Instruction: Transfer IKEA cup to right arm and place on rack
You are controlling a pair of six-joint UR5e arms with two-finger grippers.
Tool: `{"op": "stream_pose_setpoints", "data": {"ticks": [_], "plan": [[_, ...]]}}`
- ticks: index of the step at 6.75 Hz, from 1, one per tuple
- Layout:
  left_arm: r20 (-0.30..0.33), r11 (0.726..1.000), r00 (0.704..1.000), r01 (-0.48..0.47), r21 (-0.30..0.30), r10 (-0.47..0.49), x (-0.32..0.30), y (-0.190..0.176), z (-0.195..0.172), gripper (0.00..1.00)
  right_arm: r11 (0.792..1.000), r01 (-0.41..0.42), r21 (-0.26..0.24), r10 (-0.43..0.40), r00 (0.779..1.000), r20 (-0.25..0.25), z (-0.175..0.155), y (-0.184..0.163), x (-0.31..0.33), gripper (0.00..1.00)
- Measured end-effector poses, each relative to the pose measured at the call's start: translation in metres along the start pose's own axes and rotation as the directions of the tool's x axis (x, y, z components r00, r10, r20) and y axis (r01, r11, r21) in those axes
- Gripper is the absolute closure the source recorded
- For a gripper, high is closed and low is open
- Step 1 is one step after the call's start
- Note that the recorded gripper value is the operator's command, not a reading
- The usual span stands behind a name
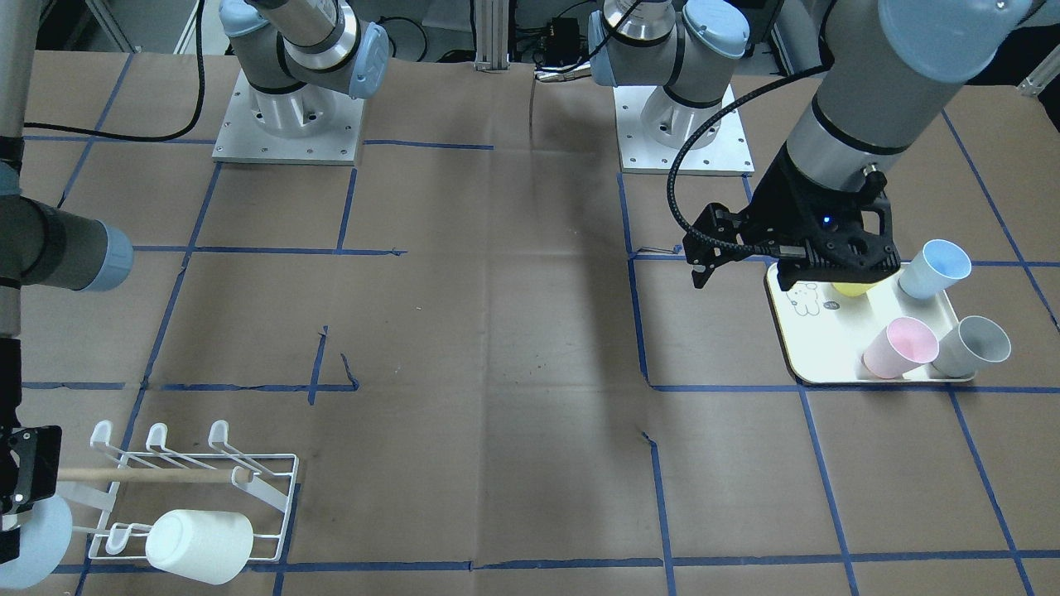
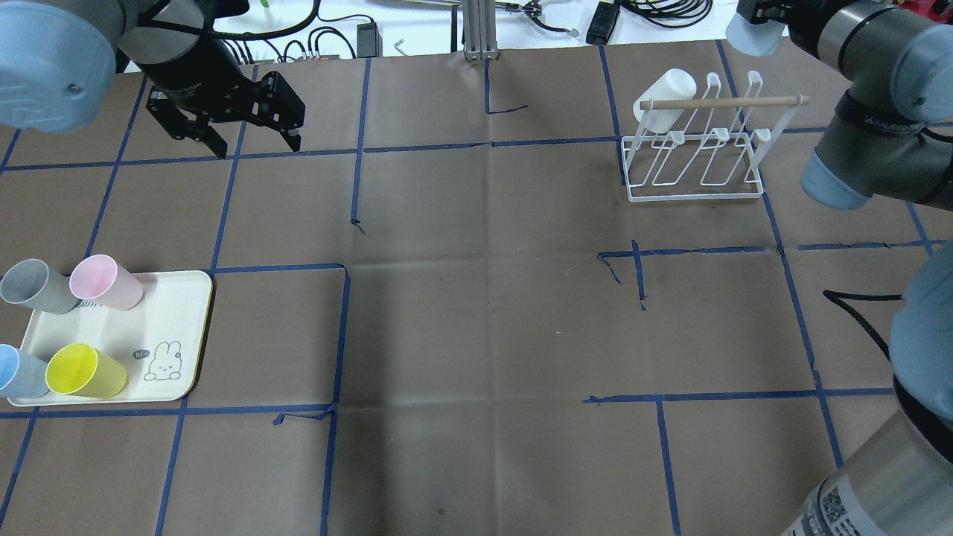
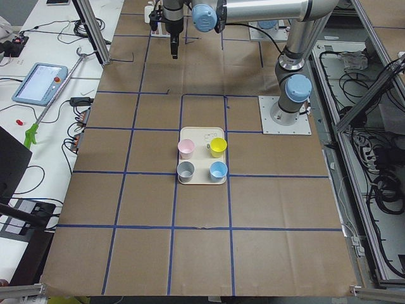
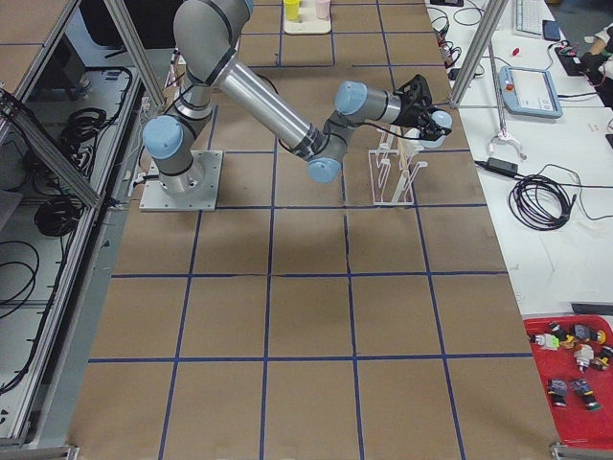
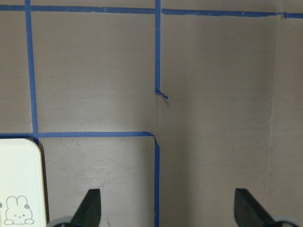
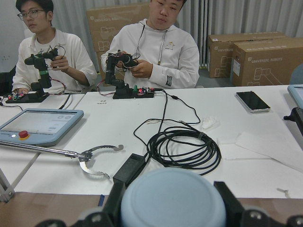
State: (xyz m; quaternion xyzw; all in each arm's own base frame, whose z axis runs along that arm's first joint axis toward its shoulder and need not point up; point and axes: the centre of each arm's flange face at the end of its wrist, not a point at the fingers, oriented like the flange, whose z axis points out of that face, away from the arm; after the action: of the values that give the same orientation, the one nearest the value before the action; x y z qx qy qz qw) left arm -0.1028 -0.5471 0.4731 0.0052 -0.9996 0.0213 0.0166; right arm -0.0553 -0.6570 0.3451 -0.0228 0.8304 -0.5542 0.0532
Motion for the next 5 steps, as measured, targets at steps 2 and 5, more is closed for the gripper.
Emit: {"op": "stream_pose_setpoints", "data": {"ticks": [2,5], "plan": [[0.051,1.0,0.999,0.01,0.001,-0.01,-0.003,0.021,-0.003,0.0,1.0,0.009,-0.022,-0.01,1.0,-0.017,0.006,0.011,0.018,0.67],[0.048,0.999,0.999,0.024,0.044,-0.026,-0.002,0.036,-0.004,0.0,0.998,-0.011,-0.067,0.01,1.0,-0.02,0.014,0.036,0.025,0.67]]}}
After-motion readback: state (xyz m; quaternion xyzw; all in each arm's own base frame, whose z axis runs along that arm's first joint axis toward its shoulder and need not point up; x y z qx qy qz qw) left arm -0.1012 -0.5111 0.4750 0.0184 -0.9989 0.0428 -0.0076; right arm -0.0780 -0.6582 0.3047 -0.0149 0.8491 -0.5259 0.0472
